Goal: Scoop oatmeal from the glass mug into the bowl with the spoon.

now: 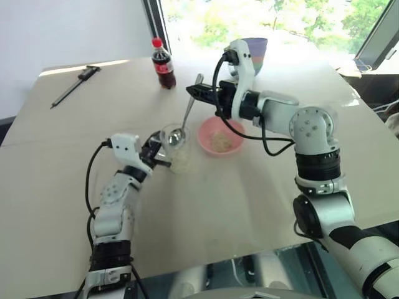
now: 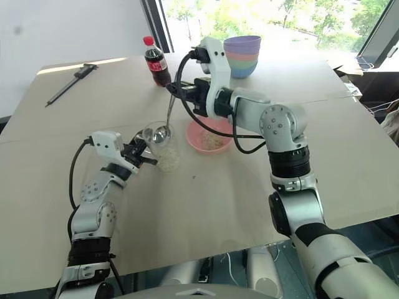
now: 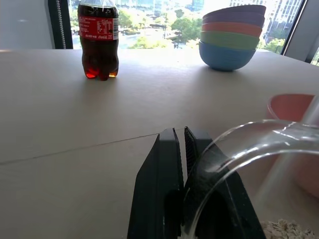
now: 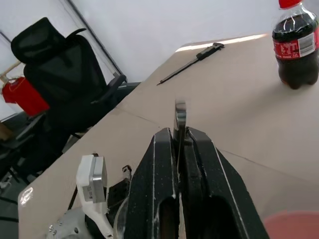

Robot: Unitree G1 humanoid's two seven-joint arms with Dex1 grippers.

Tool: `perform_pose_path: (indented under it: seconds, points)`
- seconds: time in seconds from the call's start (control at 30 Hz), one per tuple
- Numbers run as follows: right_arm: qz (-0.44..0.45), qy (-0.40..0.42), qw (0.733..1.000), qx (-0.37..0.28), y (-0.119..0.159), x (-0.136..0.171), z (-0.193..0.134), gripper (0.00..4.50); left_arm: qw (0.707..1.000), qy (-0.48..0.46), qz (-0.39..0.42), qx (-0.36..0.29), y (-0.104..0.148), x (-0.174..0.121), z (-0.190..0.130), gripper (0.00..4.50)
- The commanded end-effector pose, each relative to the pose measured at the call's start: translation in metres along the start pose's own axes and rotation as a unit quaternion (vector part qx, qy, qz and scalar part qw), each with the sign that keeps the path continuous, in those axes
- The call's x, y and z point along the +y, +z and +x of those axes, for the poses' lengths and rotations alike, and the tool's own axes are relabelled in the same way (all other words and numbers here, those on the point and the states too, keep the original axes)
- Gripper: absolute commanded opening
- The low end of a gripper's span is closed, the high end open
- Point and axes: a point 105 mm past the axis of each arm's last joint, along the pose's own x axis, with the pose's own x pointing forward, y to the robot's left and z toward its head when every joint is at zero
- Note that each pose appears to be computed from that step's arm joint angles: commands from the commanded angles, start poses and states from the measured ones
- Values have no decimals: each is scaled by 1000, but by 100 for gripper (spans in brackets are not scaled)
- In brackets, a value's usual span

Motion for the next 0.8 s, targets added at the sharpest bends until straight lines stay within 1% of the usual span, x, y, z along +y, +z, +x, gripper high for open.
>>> perform_pose_path:
  seconds: [0.03,0.1,0.17,0.23,0.37,0.43,0.47,0.57,0.8]
  points:
    - [-9,41,999,-19,7,18,1,101,1000,-6,9,-19,9,-6,1,0]
    - [-11,38,999,-35,14,17,0,197,1000,-2,13,-18,9,-3,0,0]
    - [-5,29,998,-59,28,12,-3,297,1000,2,17,-15,8,0,-1,0]
    - [0,15,996,-82,40,6,-6,297,1000,4,19,-14,8,1,-2,0]
    - [-7,-3,995,-96,47,-4,-10,297,1000,3,16,-17,10,2,-2,0]
    - [-10,-9,995,-98,46,-7,-12,301,1000,1,13,-20,11,2,-1,74]
    - [-11,-10,995,-99,47,-7,-12,301,1000,0,13,-21,11,2,-1,99]
    - [-11,-14,994,-104,48,-9,-13,301,1000,-1,12,-20,12,2,-1,231]
    - [-5,-24,993,-113,51,-15,-22,301,999,-28,27,-11,19,0,-13,231]
